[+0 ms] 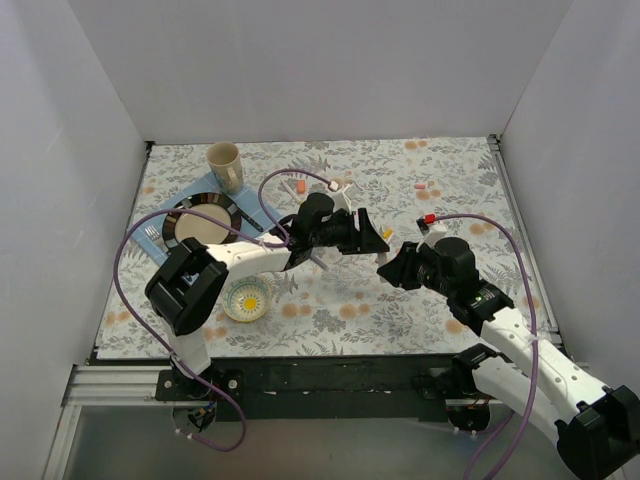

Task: Insert the pens into the pen caps

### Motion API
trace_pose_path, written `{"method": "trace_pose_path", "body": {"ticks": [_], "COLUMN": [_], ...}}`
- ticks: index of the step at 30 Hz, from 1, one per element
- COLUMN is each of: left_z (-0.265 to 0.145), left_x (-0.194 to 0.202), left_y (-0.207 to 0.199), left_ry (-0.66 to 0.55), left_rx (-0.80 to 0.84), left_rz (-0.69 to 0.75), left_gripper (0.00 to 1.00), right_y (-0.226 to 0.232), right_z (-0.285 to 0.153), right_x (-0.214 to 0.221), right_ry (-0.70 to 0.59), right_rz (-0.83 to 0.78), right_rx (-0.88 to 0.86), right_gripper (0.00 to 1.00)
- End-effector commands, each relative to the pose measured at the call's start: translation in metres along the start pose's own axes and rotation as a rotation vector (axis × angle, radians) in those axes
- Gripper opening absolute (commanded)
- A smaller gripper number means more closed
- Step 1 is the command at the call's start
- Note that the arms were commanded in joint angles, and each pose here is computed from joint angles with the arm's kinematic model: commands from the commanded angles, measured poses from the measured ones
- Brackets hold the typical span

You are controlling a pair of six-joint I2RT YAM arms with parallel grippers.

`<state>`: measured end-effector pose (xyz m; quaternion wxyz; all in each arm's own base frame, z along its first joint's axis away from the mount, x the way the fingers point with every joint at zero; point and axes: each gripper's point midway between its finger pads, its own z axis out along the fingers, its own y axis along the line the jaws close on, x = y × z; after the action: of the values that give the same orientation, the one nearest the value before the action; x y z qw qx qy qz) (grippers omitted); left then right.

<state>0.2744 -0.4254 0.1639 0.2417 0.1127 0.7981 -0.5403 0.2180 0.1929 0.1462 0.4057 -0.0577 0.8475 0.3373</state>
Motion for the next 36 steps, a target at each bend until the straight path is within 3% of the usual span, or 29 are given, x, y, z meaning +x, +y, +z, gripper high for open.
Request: {"method": "trace_pose_path", "body": {"ticks": [1, 3, 4, 6, 7, 8, 11, 16, 24, 28, 31, 34, 35, 36], "left_z": [0.006, 0.005, 0.004, -0.003, -0.006, -0.010, -0.028, -0.061, -0.096, -0.099, -0.101, -0.102, -0.101, -0.101], "left_x": [-0.004, -0.004, -0.002, 0.000, 0.001, 0.004, 0.004, 0.010, 0.016, 0.019, 0.019, 0.015, 0.015, 0.014], "left_y": [-0.019, -0.023, -0.023, -0.038, -0.043, -0.045, -0.068, -0.109, -0.148, -0.149, -0.149, -0.150, -0.149, -0.149], "left_ry": [0.009, 0.008, 0.012, 0.024, 0.029, 0.035, 0.040, 0.075, 0.057, 0.064, 0.042, 0.011, 0.012, 0.010], "left_rx": [0.055, 0.066, 0.073, 0.135, 0.157, 0.171, 0.253, 0.421, 0.607, 0.627, 0.629, 0.620, 0.614, 0.607], "left_rz": [0.052, 0.057, 0.055, 0.079, 0.089, 0.096, 0.155, 0.224, 0.274, 0.273, 0.274, 0.281, 0.277, 0.273], "left_gripper": [0.43, 0.30, 0.13, 0.00, 0.00, 0.00, 0.00, 0.00, 0.00, 0.00, 0.00, 0.00, 0.00, 0.01], "right_y": [0.019, 0.020, 0.022, 0.030, 0.036, 0.044, 0.066, 0.084, 0.111, 0.115, 0.114, 0.114, 0.114, 0.113], "right_z": [-0.005, -0.006, -0.008, -0.008, -0.010, -0.013, -0.026, -0.046, -0.065, -0.071, -0.073, -0.075, -0.075, -0.075], "right_x": [-0.020, -0.019, -0.021, -0.015, -0.016, -0.010, -0.009, -0.010, -0.005, -0.007, -0.007, -0.006, -0.007, -0.005], "right_ry": [-0.063, -0.061, -0.071, -0.051, -0.062, -0.039, -0.077, -0.139, -0.114, -0.148, -0.164, -0.168, -0.169, -0.163], "right_rz": [-0.023, -0.024, -0.029, -0.036, -0.038, -0.037, -0.044, -0.036, 0.041, 0.048, 0.066, 0.074, 0.073, 0.072], "right_rx": [-0.067, -0.073, -0.085, -0.137, -0.174, -0.223, -0.372, -0.490, -0.678, -0.718, -0.719, -0.722, -0.721, -0.718], "right_gripper": [0.01, 0.01, 0.03, 0.20, 0.27, 0.40, 0.60, 0.66, 0.52, 0.50, 0.42, 0.23, 0.02, 0.01]}}
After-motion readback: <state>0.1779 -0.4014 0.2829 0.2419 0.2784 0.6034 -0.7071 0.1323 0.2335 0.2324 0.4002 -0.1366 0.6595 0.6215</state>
